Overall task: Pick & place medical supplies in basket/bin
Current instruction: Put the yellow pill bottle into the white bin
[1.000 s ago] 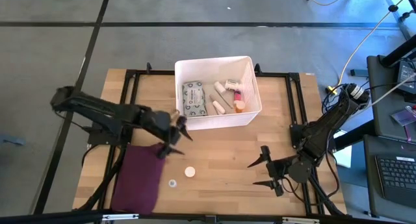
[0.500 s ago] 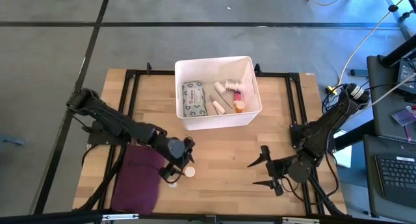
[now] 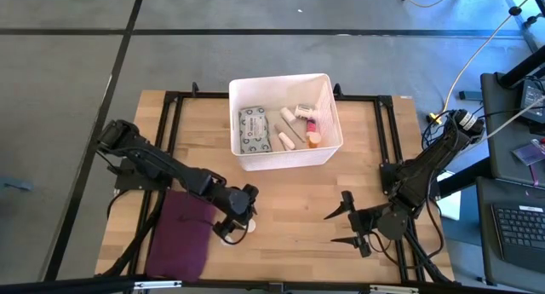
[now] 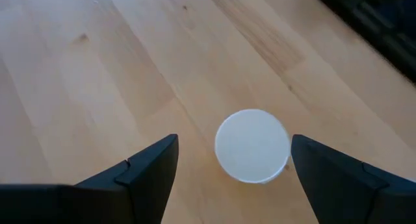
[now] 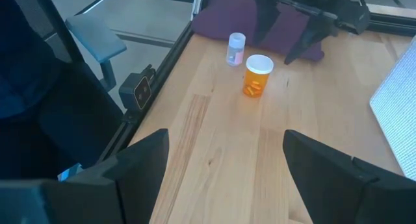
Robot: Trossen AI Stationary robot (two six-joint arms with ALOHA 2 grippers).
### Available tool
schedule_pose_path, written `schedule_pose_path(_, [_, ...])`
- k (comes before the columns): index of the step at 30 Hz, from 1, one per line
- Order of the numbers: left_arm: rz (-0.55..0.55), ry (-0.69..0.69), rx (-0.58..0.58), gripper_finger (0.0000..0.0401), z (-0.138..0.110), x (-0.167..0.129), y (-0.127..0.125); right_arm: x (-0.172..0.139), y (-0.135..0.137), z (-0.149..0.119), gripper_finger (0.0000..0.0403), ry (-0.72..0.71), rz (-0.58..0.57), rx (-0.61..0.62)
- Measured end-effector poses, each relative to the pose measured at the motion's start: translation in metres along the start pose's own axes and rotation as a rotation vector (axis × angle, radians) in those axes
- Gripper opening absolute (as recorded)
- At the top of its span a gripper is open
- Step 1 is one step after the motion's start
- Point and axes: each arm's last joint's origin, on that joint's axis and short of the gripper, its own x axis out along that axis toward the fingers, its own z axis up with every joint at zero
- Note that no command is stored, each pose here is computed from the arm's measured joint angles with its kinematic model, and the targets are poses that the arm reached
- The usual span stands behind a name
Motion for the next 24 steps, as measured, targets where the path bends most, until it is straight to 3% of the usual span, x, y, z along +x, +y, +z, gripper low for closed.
schedule_pose_path(11, [-0.070, 0.045, -0.010, 0.0290, -0.007, 0.024, -0.003, 0.000, 0.000, 0.000, 0.0304, 0.000, 0.000, 0.000])
schedule_pose_path(24, [-0.056, 0.050, 0.000, 0.0290, -0.009, 0.034, -0.003, 0.000, 0.000, 0.000, 0.0304, 0.001, 0.000, 0.000])
